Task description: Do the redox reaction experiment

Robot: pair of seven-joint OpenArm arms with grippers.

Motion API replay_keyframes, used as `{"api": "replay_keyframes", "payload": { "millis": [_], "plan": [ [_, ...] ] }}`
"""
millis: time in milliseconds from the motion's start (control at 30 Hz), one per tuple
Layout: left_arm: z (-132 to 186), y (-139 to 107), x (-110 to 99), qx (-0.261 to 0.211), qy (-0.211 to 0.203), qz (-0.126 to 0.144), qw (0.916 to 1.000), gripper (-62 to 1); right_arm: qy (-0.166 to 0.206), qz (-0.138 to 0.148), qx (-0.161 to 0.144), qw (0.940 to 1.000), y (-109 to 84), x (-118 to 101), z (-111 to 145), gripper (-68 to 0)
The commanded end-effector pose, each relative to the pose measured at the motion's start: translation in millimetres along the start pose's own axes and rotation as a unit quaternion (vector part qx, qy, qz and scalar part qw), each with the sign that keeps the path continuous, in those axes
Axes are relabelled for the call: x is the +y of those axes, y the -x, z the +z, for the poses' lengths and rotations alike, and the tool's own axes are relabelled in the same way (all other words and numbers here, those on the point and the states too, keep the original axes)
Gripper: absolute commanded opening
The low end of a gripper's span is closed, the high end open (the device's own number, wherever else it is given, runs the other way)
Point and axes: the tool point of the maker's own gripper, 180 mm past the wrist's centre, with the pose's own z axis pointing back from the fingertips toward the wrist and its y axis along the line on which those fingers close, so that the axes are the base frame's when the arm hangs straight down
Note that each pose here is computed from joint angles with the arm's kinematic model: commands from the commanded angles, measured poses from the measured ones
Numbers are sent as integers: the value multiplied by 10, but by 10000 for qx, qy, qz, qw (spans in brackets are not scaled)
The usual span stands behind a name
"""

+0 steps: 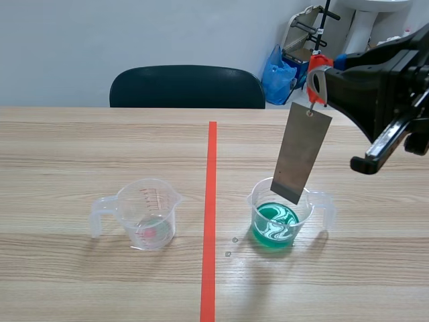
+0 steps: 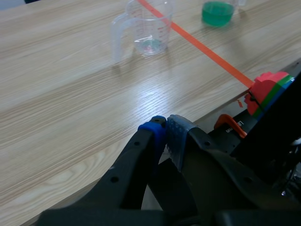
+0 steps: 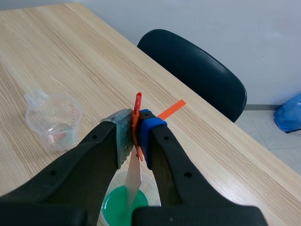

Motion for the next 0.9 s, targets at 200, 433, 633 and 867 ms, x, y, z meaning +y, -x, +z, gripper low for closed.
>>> {"api": "replay_keyframes", "payload": {
  "millis": [200, 433, 633, 867],
  "plan": [
    [14, -17, -87, -90, -175, 96, 9998, -266, 24, 109, -196, 9997, -132, -26, 12, -669],
    [15, -4, -33, -53, -323, 145, 9994, 14, 24, 109, -196, 9997, -132, -26, 12, -669],
    [16, -4, -35, -55, -321, 147, 9994, 14, 24, 109, -196, 9997, -132, -26, 12, -669],
    [16, -18, -34, -94, -324, 144, 9993, 14, 24, 109, -196, 9997, -132, -26, 12, -669]
  ]
}}
